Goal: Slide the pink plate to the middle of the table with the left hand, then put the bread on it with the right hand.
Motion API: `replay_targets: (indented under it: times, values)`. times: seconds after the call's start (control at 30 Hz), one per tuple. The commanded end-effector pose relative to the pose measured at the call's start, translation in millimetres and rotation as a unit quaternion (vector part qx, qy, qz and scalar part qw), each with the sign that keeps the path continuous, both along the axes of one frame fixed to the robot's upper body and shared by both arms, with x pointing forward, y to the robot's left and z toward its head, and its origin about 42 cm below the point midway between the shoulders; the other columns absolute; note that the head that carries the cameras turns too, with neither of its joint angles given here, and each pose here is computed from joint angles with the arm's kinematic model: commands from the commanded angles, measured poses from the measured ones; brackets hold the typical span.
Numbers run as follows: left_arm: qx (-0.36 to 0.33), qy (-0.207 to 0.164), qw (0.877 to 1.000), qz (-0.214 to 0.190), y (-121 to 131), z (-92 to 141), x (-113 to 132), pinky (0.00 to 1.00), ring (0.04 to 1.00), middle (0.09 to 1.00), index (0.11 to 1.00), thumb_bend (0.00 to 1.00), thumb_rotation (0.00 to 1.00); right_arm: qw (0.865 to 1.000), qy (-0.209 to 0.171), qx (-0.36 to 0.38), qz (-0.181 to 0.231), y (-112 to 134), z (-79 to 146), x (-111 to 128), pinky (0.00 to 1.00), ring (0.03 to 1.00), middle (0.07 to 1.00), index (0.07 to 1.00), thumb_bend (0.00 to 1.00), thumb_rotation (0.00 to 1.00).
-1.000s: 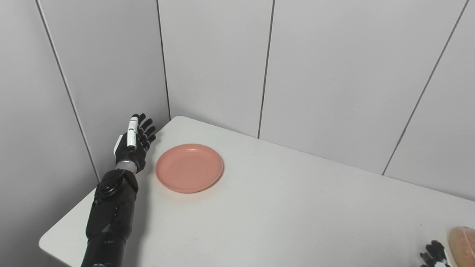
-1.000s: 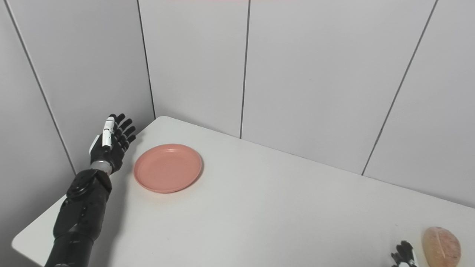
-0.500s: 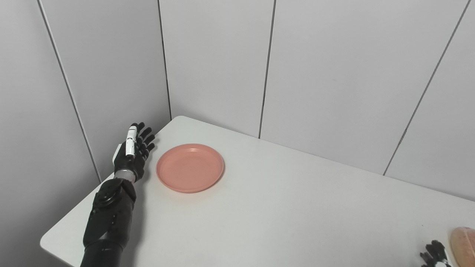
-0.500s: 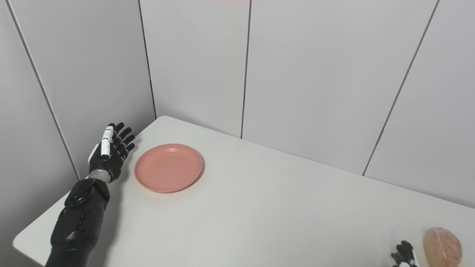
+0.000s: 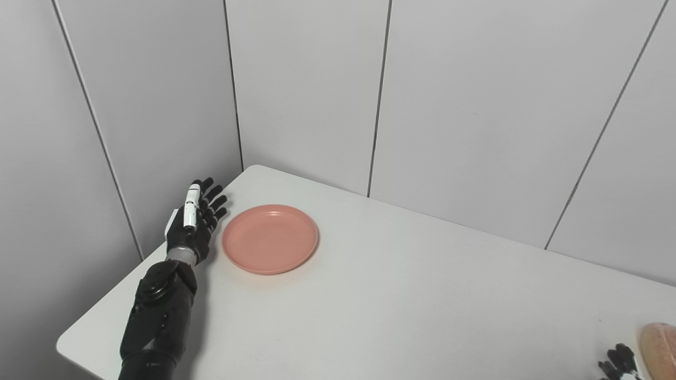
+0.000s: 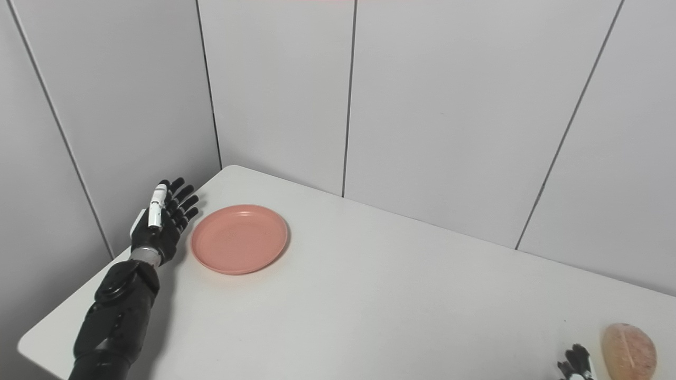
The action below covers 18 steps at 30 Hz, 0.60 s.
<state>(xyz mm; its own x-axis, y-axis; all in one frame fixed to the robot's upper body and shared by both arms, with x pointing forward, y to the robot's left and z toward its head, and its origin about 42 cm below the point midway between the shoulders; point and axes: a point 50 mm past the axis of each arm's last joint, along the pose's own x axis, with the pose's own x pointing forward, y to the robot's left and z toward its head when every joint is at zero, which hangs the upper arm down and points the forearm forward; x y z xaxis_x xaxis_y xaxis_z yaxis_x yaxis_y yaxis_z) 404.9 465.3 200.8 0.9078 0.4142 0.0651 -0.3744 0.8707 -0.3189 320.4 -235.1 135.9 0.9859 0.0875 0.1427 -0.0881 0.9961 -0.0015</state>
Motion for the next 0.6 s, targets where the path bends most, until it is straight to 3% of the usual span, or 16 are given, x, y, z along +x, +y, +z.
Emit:
replay_targets:
  times: [0.0, 0.57]
  values:
    - [0.025, -0.036, 0.999, -0.003, 2.1, 22.2, 4.0, 0.95, 0.919, 0.922, 0.904, 0.28, 1.0, 1.0, -0.03, -0.003, -0.001, -3.3, 14.8, 4.6, 1.0, 0.981, 0.981, 0.978, 0.17, 1.0]
    - [0.002, -0.025, 1.0, 0.002, 3.5, 2.2, 8.0, 0.92, 0.921, 0.923, 0.909, 0.28, 1.0, 0.999, -0.032, -0.001, -0.001, -5.0, 15.6, 4.0, 1.0, 0.981, 0.984, 0.981, 0.18, 1.0]
